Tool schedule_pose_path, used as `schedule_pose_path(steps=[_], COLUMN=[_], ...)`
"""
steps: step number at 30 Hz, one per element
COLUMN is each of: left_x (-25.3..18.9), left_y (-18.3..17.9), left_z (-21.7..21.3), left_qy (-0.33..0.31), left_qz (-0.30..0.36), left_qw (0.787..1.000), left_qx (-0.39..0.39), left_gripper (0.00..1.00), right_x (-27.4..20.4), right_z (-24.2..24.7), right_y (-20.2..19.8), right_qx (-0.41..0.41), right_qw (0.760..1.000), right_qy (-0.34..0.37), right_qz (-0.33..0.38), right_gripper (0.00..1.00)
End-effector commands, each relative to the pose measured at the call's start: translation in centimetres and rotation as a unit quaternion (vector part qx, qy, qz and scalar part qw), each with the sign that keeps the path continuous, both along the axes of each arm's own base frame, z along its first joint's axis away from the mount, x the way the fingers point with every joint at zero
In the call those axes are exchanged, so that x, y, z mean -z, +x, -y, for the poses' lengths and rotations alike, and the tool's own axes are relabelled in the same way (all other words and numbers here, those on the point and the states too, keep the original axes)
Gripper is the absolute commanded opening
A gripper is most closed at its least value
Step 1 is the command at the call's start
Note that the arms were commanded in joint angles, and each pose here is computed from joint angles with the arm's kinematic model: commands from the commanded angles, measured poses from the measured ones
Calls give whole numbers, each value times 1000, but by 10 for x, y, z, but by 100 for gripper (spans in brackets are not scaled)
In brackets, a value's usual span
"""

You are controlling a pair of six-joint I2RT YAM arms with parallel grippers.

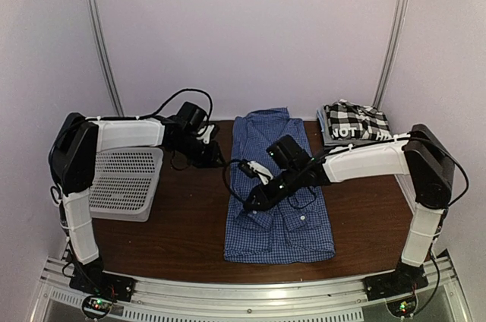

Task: Fold and stack the long sleeve shirts
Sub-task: Fold the sleeve of the rectangle-folded shirt, then smooth out the rectangle-folded shirt at the center of the board.

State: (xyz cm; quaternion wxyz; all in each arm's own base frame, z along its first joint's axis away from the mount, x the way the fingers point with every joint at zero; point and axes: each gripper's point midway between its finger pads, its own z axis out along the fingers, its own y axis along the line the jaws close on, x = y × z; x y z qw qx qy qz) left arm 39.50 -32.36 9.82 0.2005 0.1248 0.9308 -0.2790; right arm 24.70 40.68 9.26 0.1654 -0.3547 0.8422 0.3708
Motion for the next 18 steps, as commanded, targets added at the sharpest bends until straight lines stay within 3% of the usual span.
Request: schedule_pose_path(steps=[1, 3, 6, 9, 11, 18], left_x=[-15, -18, -23, -25, -25, -7], left_y=[0, -4, -13, -21, -27, -45], left_z=[6, 11, 27, 38, 46, 67], left_qy=[-29, -38, -45, -52, -62, -75], left_qz=[17, 14, 16, 13, 9, -18], left_qw=[999, 999, 998, 997, 996, 994], left_qx=[13, 21, 40, 52, 59, 80], left_gripper=[26, 26, 26, 26, 26, 25], right_x=[-18, -41, -74, -90, -89, -72], right_z=[0, 3, 18, 40, 49, 40], right_y=[-4, 5, 42, 92, 120, 177], right_qx=[-2, 15, 73, 146, 184, 224], right_qw=[1000, 999, 995, 986, 980, 969], right_qy=[14, 27, 50, 67, 71, 106], right_qz=[11, 31, 49, 48, 42, 18], right_gripper=[26, 45, 50, 48, 40, 24])
